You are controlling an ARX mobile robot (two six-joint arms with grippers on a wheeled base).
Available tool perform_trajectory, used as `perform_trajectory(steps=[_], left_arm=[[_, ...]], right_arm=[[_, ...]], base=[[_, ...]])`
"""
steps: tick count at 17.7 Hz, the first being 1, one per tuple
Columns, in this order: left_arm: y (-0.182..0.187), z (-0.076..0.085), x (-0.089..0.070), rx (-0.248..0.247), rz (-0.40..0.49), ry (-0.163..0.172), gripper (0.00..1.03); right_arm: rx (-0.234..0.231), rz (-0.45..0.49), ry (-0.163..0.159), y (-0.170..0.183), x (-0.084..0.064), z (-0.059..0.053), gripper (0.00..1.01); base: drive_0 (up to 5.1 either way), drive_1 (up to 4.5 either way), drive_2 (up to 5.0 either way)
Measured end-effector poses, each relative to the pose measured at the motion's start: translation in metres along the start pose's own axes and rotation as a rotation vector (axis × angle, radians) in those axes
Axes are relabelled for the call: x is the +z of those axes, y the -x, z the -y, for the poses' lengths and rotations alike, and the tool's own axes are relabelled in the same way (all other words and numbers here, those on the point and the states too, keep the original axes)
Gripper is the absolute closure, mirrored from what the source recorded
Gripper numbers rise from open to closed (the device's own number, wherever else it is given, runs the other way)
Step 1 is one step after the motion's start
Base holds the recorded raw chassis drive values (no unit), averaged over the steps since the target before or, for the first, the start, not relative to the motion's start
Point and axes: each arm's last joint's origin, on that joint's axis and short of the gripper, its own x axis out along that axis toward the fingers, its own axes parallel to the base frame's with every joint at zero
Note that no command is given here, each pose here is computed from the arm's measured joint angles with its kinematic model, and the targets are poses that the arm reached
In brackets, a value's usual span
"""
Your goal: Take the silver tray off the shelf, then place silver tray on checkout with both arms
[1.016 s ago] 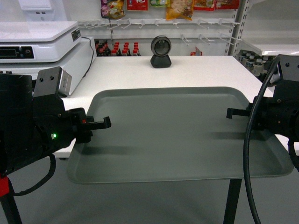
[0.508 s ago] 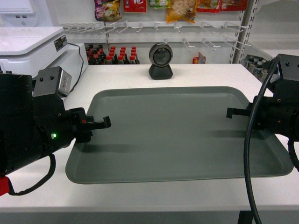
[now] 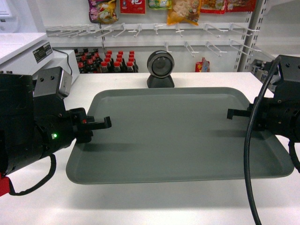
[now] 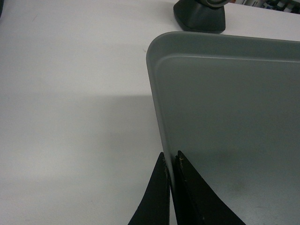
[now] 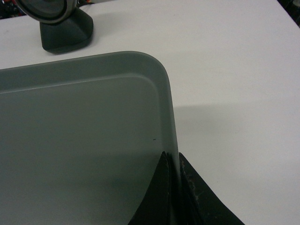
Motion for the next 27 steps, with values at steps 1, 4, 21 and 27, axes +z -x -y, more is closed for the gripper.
perform_trajectory(steps=[1,4,21,27], left_arm=[[0.000,0.000,0.000,0.002,0.003,0.000,1.00],[0.000,0.000,0.000,0.002,-0.002,0.000,1.00],[-0.012,0.016,0.007,0.412,0.000,-0.135,1.00],[-0.051,0.005,0.012,0.483,-0.007,-0.189,0.99]], right_arm=[[0.001,0.006,0.000,0.000,0.001,0.000,0.98],[0.000,0.000,0.000,0.000,0.000,0.000,0.98],[0.234,0.148,-0.017,-0.021,-0.004,0.004,0.99],[0.225,0.069,-0.039,-0.069,-0.002,-0.002,0.99]], base=[[0.0,0.00,0.0],[0.0,0.00,0.0],[0.0,0.00,0.0],[0.0,0.00,0.0]])
